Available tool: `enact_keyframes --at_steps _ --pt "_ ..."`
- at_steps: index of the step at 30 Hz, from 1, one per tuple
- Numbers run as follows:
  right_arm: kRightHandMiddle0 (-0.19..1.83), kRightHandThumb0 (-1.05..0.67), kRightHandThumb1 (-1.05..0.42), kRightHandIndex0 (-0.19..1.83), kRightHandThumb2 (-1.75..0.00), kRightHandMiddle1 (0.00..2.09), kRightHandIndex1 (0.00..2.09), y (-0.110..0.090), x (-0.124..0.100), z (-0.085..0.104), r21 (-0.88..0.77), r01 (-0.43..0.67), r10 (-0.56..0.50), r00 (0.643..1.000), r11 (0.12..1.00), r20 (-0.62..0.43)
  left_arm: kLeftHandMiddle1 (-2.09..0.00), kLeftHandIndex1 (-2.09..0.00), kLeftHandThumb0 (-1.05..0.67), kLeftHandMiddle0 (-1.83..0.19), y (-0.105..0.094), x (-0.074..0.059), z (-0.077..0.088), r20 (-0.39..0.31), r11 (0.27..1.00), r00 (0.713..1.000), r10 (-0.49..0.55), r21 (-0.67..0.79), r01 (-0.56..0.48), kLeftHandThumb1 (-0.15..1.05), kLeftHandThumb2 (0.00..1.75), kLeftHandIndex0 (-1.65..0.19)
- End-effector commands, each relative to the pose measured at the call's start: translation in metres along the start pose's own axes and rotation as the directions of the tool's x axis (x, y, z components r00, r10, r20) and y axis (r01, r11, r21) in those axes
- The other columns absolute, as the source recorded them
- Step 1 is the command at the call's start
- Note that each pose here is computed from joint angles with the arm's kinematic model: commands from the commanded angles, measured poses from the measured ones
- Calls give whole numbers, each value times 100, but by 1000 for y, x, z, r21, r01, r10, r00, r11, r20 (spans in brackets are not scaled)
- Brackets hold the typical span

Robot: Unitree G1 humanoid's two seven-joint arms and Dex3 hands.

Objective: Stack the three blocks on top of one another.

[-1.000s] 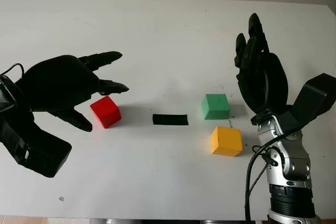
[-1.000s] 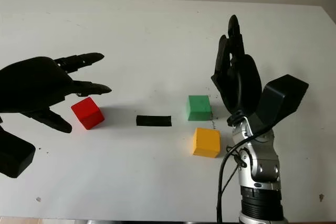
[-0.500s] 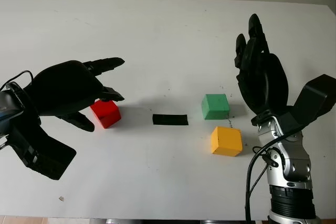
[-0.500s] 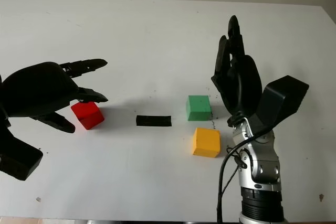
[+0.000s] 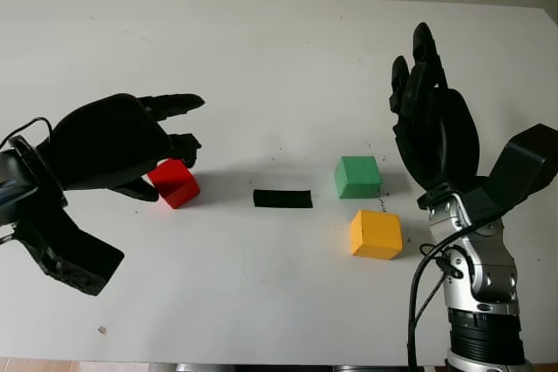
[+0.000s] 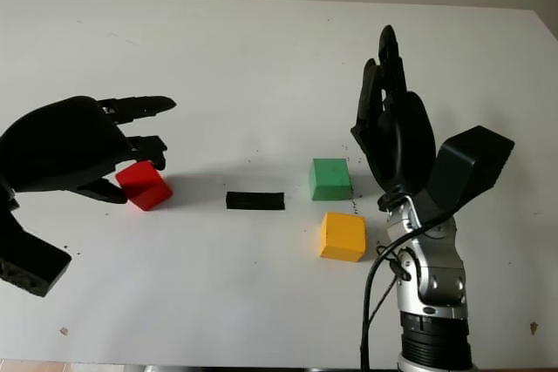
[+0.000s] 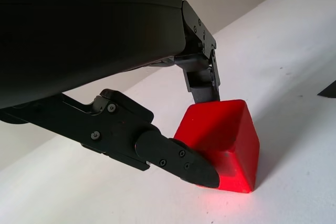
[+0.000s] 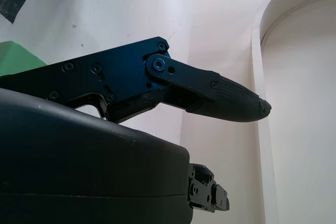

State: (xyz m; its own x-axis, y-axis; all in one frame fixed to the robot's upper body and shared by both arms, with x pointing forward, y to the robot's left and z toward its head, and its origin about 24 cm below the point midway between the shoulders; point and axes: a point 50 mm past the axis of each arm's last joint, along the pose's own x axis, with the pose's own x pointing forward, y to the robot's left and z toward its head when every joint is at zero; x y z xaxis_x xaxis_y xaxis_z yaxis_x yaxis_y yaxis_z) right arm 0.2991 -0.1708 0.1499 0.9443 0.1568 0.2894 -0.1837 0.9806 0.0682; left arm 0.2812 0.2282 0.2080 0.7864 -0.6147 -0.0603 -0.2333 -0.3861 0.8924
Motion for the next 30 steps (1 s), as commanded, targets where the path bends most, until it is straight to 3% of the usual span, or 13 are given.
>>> enact_keyframes --at_steps 1,7,16,20,24,27,30 --pt "-19 -73 -105 -19 -73 0 0 -1 -1 2 8 6 -6 1000 1000 11 -7 -127 -41 -28 9 0 -3 2 999 1000 25 22 -25 92 5 -43" --pt "-19 -74 -105 -19 -73 0 0 0 -1 1 2 8 -8 1000 1000 4 -6 -128 -42 -28 22 3 -7 2 998 998 70 6 -70 93 6 -43" --pt "-19 -73 -105 -19 -73 0 0 1 -1 0 2 8 -8 1000 1000 4 -6 -125 -43 -29 46 21 -5 53 972 997 63 -228 -49 94 6 -44" --pt "-19 -76 -105 -19 -68 0 0 3 -2 -1 4 7 -7 1000 1000 6 -4 -128 -44 -25 53 33 0 105 904 990 97 -425 -44 95 6 -44" --pt "-19 -75 -105 -19 -67 0 0 3 -3 -1 6 13 -13 1000 1000 7 -5 -137 -45 -26 51 48 6 144 780 978 150 -626 -27 95 5 -44" --pt "-19 -74 -105 -19 -67 0 0 3 -4 -1 9 14 -14 1000 1000 8 -4 -142 -46 -23 44 57 13 128 688 977 171 -725 -26 94 5 -43" --pt "-19 -74 -105 -19 -63 0 0 2 -6 -1 9 30 -30 1000 1000 2 -2 -141 -47 -18 35 63 25 66 576 986 154 -817 -35 95 6 -42"
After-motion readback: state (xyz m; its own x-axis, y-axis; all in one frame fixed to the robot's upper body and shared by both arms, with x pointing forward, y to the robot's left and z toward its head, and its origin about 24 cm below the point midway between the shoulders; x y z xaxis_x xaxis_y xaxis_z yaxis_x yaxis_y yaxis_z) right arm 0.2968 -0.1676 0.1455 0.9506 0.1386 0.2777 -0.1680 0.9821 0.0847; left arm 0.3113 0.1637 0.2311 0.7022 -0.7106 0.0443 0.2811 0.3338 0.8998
